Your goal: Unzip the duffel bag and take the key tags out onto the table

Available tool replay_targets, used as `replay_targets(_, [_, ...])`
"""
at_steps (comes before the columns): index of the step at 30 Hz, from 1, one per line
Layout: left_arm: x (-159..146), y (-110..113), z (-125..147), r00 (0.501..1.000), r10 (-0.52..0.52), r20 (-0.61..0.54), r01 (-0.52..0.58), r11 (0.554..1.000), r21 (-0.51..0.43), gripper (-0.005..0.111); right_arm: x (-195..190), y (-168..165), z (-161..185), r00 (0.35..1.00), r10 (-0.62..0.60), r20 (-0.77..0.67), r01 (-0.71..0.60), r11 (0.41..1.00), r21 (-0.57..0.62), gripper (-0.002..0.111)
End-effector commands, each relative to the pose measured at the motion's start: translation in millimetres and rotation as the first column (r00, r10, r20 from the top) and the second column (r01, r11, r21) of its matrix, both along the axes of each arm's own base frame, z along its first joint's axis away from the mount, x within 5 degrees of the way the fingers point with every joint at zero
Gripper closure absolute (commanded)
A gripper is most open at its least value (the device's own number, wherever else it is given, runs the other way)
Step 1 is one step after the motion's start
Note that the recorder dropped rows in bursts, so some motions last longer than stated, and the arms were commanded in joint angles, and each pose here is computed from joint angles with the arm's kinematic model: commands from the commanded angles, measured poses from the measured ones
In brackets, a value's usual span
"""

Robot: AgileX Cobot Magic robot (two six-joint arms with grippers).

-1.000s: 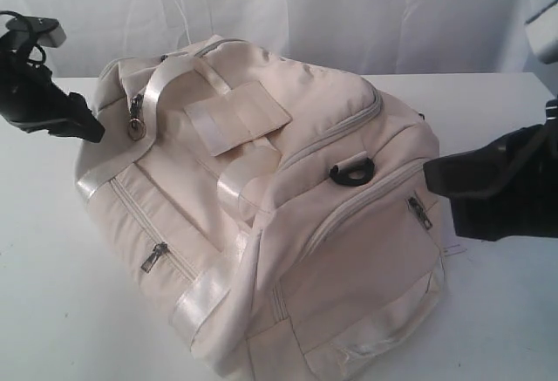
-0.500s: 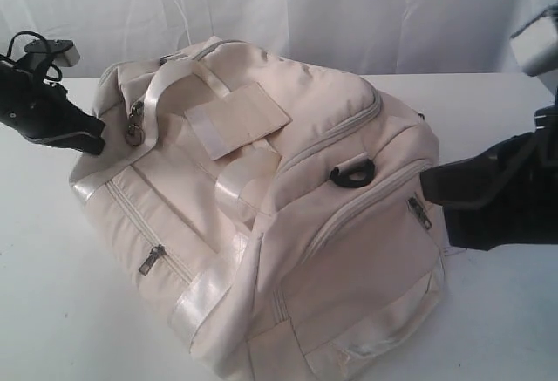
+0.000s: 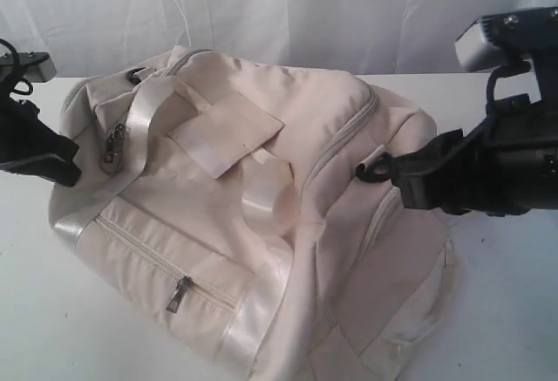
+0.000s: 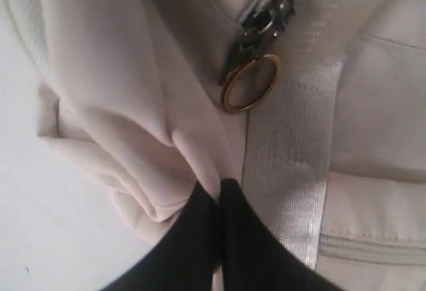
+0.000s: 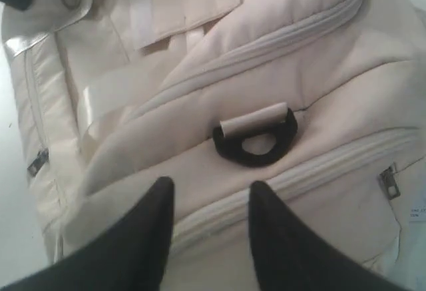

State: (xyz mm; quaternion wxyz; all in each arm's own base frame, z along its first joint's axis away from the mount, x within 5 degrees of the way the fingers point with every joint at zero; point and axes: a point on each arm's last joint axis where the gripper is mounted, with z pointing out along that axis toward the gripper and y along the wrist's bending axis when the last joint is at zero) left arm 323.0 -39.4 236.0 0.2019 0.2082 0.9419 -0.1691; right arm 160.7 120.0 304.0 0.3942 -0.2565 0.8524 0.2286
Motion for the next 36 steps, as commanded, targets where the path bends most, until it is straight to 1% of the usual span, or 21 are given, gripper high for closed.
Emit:
replay_targets(1, [-35.3, -2.0, 0.0, 0.998, 0.008, -0.069, -0.010, 1.000, -0.024, 0.107, 7.8, 2.7, -3.0, 0.999, -0.030, 0.021, 0.029, 0.999, 0.013, 0.053])
replay_targets(3, [-50.3, -2.5, -0.7, 0.995, 0.015, -0.098, -0.018, 0.999, -0.033, 0.107, 8.7, 3.7, -4.7, 1.000, -0.032, 0.002, 0.031, 0.999, 0.012, 0.054])
replay_targets(5, [-65.9, -4.3, 0.4, 0.990, -0.004, -0.139, -0.004, 0.999, -0.053, 0.107, 8.3, 5.2, -5.1, 1.000, -0.015, -0.024, 0.015, 1.000, 0.003, 0.056])
replay_targets(8, [-90.3, -7.0, 0.2, 0.986, -0.017, -0.163, 0.002, 0.996, -0.090, 0.107, 4.1, 9.3, 3.5, 0.998, 0.045, -0.049, -0.045, 0.999, -0.002, 0.056])
replay_targets(12, [-120.7, -9.7, -0.9, 0.991, -0.022, -0.132, 0.005, 0.992, -0.129, 0.107, -1.4, 19.0, 26.0, 0.990, 0.140, -0.033, -0.138, 0.989, 0.050, 0.056])
replay_targets(14, [-129.7, -10.4, 1.7, 0.996, 0.000, -0.095, -0.013, 0.989, -0.146, 0.107, -5.3, 27.3, 37.9, 0.980, 0.196, -0.020, -0.193, 0.976, 0.102, 0.056])
replay_targets(16, [-136.3, -9.8, 2.6, 0.998, 0.010, -0.069, -0.020, 0.989, -0.144, 0.107, -8.7, 37.9, 46.0, 0.967, 0.255, -0.019, -0.249, 0.955, 0.158, 0.056])
replay_targets(18, [-141.1, -9.3, -0.3, 0.998, 0.021, -0.064, -0.030, 0.990, -0.140, 0.107, -9.4, 51.2, 49.5, 0.947, 0.320, -0.003, -0.315, 0.932, 0.179, 0.056])
replay_targets(21, [-144.3, -10.0, -4.1, 0.997, 0.040, -0.070, -0.051, 0.986, -0.157, 0.107, -6.4, 75.2, 43.1, 0.906, 0.422, 0.023, -0.420, 0.894, 0.158, 0.057])
replay_targets(25, [-145.7, -10.4, -6.9, 0.996, 0.047, -0.077, -0.059, 0.985, -0.165, 0.107, -1.8, 110.3, 30.8, 0.852, 0.523, 0.031, -0.522, 0.841, 0.142, 0.066])
replay_targets(26, [-145.4, -10.4, -6.8, 0.996, 0.049, -0.075, -0.061, 0.984, -0.166, 0.107, -0.1, 120.1, 26.0, 0.834, 0.550, 0.031, -0.550, 0.826, 0.123, 0.067])
replay_targets(28, [-144.6, -10.0, -6.7, 0.996, 0.055, -0.068, -0.066, 0.984, -0.163, 0.107, 5.6, 138.8, 14.8, 0.802, 0.595, 0.061, -0.598, 0.799, 0.062, 0.068])
replay_targets(29, [-144.2, -9.9, -6.7, 0.996, 0.058, -0.065, -0.067, 0.984, -0.162, 0.107, 9.9, 147.4, 9.7, 0.798, 0.596, 0.087, -0.600, 0.799, 0.033, 0.068])
replay_targets(31, [-143.8, -9.7, -6.7, 0.996, 0.062, -0.062, -0.071, 0.984, -0.161, 0.107, 18.7, 161.8, 2.1, 0.822, 0.558, 0.116, -0.563, 0.826, 0.013, 0.067])
replay_targets(32, [-143.7, -10.1, -6.4, 0.996, 0.065, -0.062, -0.075, 0.983, -0.167, 0.107, 25.4, 169.6, -1.8, 0.842, 0.526, 0.119, -0.532, 0.847, 0.020, 0.067])
replay_targets(34, [-143.4, -10.2, -6.2, 0.996, 0.068, -0.061, -0.077, 0.982, -0.171, 0.107, 31.5, 178.7, -4.6, 0.863, 0.498, 0.088, -0.504, 0.861, 0.062, 0.063])
replay_targets(36, [-143.4, -10.3, -6.1, 0.996, 0.069, -0.061, -0.078, 0.982, -0.172, 0.107, 31.6, 187.2, -9.4, 0.833, 0.551, 0.050, -0.553, 0.830, 0.065, 0.062])
